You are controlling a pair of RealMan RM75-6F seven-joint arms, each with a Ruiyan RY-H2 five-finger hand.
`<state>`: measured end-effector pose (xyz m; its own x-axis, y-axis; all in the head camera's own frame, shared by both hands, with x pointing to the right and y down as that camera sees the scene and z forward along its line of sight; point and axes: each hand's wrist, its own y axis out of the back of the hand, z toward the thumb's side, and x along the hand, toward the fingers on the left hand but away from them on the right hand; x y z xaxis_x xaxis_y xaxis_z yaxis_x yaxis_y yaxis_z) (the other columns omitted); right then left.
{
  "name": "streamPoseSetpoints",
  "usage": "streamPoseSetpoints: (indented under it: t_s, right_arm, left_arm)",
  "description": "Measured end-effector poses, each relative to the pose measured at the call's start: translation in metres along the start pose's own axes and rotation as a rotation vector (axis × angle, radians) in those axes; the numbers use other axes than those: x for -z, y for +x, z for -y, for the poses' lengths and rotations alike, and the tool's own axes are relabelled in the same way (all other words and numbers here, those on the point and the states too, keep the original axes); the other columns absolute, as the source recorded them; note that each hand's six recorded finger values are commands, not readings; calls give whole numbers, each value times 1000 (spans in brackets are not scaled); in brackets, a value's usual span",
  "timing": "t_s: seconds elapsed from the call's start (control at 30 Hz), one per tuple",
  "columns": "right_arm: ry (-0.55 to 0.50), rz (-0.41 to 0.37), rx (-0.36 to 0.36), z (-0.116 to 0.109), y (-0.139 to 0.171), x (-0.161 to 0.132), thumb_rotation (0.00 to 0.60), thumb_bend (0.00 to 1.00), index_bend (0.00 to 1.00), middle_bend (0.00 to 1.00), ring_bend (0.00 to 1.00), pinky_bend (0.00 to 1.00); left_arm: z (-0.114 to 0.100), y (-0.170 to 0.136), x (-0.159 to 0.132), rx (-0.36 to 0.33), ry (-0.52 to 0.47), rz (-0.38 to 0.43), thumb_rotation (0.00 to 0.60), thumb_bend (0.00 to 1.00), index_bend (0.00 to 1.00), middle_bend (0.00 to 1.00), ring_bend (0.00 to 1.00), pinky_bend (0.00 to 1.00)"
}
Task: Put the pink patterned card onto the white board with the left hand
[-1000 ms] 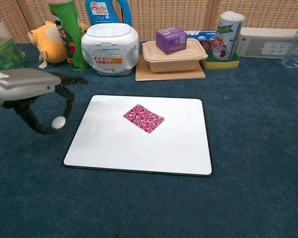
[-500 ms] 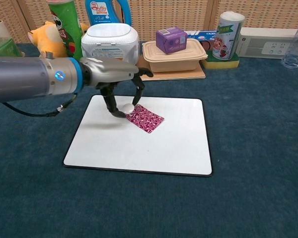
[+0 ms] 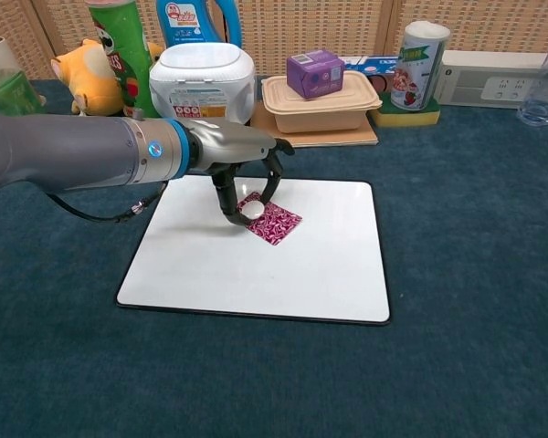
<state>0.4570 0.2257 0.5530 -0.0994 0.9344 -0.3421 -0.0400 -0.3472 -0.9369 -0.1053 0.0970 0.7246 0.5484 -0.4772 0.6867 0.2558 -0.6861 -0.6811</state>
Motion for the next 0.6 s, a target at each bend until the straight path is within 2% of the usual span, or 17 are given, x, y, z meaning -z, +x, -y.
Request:
streamPoseSetpoints:
  t_s: [0.07, 0.13, 0.2, 0.27, 0.43, 0.6]
  right_arm:
    - [0, 2, 1, 0, 0, 0, 600, 28, 156, 0, 0, 0]
    - [1, 3, -1, 1, 0, 0, 600, 28, 156, 0, 0, 0]
    - [1, 3, 1, 0, 0, 0, 600, 28, 156, 0, 0, 0]
    - [0, 3, 0, 0, 0, 0, 600, 28, 156, 0, 0, 0]
    - [-2, 1, 3, 0, 0, 0, 600, 28, 156, 0, 0, 0]
    - [-6, -6, 5, -2, 1, -1, 600, 28, 156, 0, 0, 0]
  left_arm:
    - [1, 1, -2, -3, 3, -1, 600, 210, 481, 0, 0, 24]
    - [2, 1, -2, 2, 6, -2, 600, 206, 331, 0, 0, 24]
    - [4, 2, -2, 9, 13, -5, 600, 202, 223, 0, 0, 24]
    - [5, 2, -2, 15, 14, -11, 600, 199, 158, 0, 0, 24]
    - [3, 1, -6, 13, 11, -9, 600, 197, 62, 0, 0, 24]
    - [-10, -14, -11, -32, 2, 20, 600, 182, 0, 0, 0, 25]
